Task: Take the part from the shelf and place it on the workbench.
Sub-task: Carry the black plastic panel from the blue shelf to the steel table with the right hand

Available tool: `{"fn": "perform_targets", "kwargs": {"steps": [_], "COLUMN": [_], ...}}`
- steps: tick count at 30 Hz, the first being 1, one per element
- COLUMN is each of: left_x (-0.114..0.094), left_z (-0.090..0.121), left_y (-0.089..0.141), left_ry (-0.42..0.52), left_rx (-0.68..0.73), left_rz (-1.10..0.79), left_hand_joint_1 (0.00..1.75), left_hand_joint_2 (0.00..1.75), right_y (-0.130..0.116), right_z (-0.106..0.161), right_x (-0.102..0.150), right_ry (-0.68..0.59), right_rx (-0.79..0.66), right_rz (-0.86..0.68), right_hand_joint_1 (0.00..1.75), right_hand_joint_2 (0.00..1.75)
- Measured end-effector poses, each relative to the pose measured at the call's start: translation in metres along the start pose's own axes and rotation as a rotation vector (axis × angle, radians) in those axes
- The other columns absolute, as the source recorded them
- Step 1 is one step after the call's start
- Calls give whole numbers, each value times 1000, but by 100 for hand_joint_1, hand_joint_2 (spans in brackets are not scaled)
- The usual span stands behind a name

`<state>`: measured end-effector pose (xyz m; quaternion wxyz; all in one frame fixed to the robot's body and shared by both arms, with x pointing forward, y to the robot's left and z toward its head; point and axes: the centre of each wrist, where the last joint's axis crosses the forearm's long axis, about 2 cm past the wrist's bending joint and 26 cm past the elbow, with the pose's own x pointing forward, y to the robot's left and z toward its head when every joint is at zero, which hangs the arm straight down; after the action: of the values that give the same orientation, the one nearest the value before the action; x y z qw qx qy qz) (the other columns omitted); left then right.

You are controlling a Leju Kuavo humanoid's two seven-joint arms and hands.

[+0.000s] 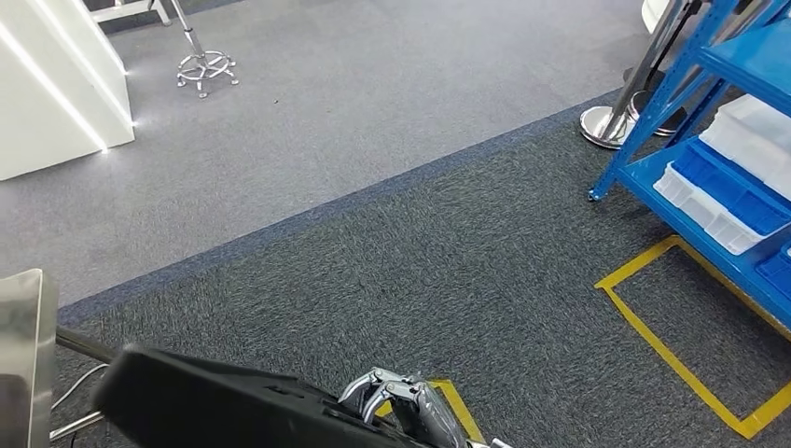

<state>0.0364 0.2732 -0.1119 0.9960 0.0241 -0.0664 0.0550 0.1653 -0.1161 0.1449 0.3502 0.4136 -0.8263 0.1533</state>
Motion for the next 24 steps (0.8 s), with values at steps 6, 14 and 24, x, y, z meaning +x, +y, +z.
{"fn": "perform_targets", "kwargs": {"steps": [6,14,24], "left_x": [-1,-2,-2], "left_z": [0,0,0], "left_y": [0,0,0], "left_ry": [3,5,5], "left_rx": [-5,-8,-9], "left_rz": [4,8,9], "left_hand_joint_1": [0,0,0], "left_hand_joint_2": [175,175,175], "right_y": [0,-1,-1], "right_z": [-1,-2,-4], "right_x": [1,0,0], "right_ry": [3,12,7], "right_rx": [9,15,17], "right_rz": [10,20,21], "right_hand_joint_1": [175,175,175], "right_hand_joint_2": [175,175,175]}}
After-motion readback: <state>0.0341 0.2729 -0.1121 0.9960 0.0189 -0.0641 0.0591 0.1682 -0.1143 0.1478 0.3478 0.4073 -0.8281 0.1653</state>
